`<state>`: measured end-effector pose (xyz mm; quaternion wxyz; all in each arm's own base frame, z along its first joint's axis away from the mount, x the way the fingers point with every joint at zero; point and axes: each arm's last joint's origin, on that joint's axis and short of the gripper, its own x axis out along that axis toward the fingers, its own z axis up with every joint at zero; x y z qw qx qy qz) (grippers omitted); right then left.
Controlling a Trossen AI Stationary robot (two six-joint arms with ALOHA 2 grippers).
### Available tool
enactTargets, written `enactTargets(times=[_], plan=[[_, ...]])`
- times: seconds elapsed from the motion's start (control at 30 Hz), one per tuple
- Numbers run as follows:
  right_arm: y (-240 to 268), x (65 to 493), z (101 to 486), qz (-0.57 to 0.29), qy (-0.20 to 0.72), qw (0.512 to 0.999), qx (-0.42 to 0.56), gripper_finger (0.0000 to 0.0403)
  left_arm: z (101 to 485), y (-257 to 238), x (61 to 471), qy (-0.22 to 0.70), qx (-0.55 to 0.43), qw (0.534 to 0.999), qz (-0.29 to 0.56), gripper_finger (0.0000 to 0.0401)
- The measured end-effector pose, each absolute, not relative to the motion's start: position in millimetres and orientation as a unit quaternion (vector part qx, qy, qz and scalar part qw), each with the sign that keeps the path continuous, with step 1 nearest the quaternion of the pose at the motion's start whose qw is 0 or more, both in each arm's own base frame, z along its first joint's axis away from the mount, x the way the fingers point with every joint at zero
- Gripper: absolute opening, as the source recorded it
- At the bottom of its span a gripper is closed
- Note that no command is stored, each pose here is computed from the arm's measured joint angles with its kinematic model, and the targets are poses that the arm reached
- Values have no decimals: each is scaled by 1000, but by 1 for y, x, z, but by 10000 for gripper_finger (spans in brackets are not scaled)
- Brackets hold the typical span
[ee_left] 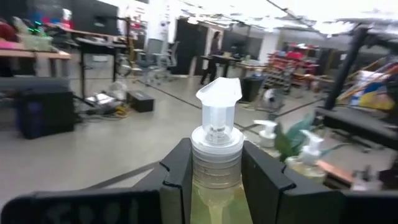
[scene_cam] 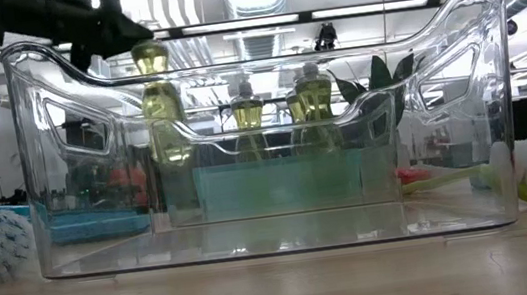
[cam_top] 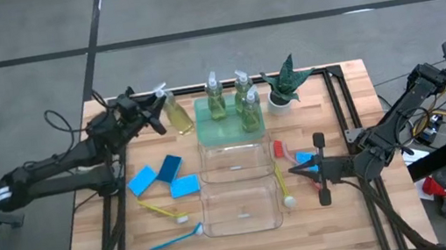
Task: Pick & Place Kitchen Sink Supplies
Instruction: Put the transparent soap dispenser into the blue bin
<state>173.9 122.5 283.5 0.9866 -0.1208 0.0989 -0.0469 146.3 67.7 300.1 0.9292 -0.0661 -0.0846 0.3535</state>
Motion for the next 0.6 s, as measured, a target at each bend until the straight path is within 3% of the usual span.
enactTargets(times=[0.2, 0.6], plan=[[121, 175, 284, -50, 99, 986, -122, 8, 306, 67, 160, -107, -70, 945, 300, 96], [119, 177, 284, -58, 100, 986, -121, 8, 316, 83, 210, -75, -43, 957, 276, 94]])
